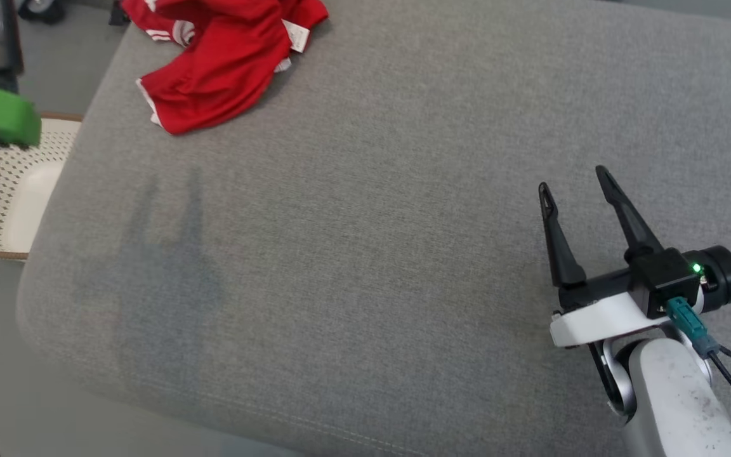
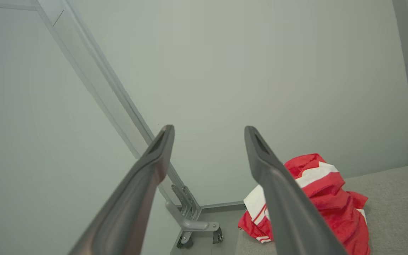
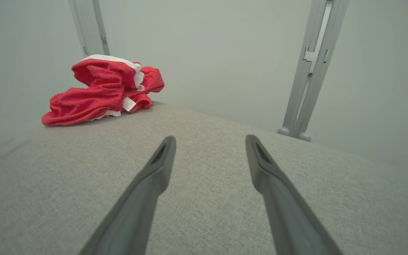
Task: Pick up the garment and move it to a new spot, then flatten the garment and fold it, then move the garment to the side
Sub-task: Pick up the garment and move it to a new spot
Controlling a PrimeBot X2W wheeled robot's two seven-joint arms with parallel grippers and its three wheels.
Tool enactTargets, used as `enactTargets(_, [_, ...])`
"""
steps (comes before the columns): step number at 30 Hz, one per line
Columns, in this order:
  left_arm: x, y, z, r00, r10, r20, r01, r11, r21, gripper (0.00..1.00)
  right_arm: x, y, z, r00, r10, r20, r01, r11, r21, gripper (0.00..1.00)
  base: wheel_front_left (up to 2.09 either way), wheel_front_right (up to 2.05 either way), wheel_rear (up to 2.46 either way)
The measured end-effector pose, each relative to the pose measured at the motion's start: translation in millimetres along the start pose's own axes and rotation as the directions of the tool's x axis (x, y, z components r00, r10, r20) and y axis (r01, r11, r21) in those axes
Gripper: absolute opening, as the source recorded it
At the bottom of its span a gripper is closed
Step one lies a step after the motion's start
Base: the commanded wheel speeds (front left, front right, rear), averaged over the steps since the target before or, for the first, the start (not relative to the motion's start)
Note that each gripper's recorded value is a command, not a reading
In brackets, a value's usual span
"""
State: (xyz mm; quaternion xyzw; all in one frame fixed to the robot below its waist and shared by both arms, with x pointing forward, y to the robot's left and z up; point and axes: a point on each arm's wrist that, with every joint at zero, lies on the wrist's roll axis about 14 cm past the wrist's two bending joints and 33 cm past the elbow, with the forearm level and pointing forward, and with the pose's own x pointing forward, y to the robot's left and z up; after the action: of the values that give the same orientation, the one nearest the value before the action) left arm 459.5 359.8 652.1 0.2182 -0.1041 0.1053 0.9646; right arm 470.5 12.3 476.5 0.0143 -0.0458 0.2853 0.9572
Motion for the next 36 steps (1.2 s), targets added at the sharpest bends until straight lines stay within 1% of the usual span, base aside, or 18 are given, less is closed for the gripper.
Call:
enactTargets(3, [29,-17,-24,0.996,-0.045,-0.08,0.045,0.999,-0.005,1.0,1,-13,-15,0.999,-0.027,-0.021,0.027,1.0,-0.007,1.0,0.0,0.0,0.0])
enactTargets(5, [41,-38,-57,0.978,-0.102,-0.184,0.106,0.994,0.009,1.0,1,-21,-28,0.998,-0.042,-0.042,0.042,0.999,-0.005,1.0,0.0,0.0,0.0])
enactTargets(7, [48,-57,-85,0.953,-0.144,-0.268,0.147,0.989,-0.01,1.0,0,-27,-39,0.997,-0.055,-0.061,0.055,0.998,-0.002,1.0,0.0,0.0,0.0])
enactTargets(10, [54,-95,-127,0.896,-0.228,-0.38,0.225,0.973,-0.053,1.0,-3,-37,-58,0.993,-0.077,-0.093,0.077,0.997,0.002,1.0,0.0,0.0,0.0])
enactTargets(11, [55,-102,-137,0.882,-0.242,-0.405,0.241,0.969,-0.055,1.0,-4,-39,-63,0.991,-0.082,-0.102,0.083,0.997,0.005,1.0,0.0,0.0,0.0])
enactTargets(13, [58,-110,-159,0.848,-0.259,-0.462,0.267,0.962,-0.049,1.0,-7,-44,-74,0.988,-0.094,-0.12,0.095,0.995,0.007,1.0,0.0,0.0,0.0])
enactTargets(16, [62,-119,-186,0.81,-0.268,-0.521,0.292,0.956,-0.038,1.0,-7,-51,-83,0.986,-0.108,-0.127,0.11,0.994,0.008,1.0,0.0,0.0,0.0])
enactTargets(20, [70,-127,-212,0.784,-0.263,-0.562,0.297,0.954,-0.034,1.0,-10,-59,-92,0.983,-0.129,-0.134,0.132,0.991,0.01,1.0,0.0,0.0,0.0])
enactTargets(22, [72,-132,-222,0.782,-0.251,-0.57,0.285,0.958,-0.031,1.0,-11,-65,-92,0.981,-0.143,-0.131,0.145,0.989,0.004,1.0,0.0,0.0,0.0])
enactTargets(23, [74,-133,-226,0.783,-0.243,-0.573,0.278,0.96,-0.028,0.42,-12,-68,-92,0.98,-0.151,-0.129,0.152,0.988,0.002,1.0,0.0,0.0,0.0])
enactTargets(25, [77,-139,-229,0.783,-0.249,-0.571,0.282,0.959,-0.031,0.0,-13,-71,-92,0.978,-0.161,-0.13,0.162,0.987,-0.002,1.0,0.0,0.0,0.0])
enactTargets(28, [82,-143,-226,0.8,-0.251,-0.546,0.289,0.957,-0.016,0.0,-15,-75,-90,0.977,-0.169,-0.129,0.171,0.985,-0.002,1.0,0.0,0.0,0.0])
enactTargets(31, [88,-137,-215,0.82,-0.243,-0.519,0.292,0.956,0.013,0.0,-17,-75,-86,0.977,-0.171,-0.13,0.173,0.985,0.002,1.0,0.0,0.0,0.0])
enactTargets(36, [108,-118,-170,0.877,-0.225,-0.424,0.284,0.955,0.081,0.0,-20,-76,-71,0.976,-0.179,-0.12,0.181,0.983,0.008,1.0,0.0,0.0,0.0])
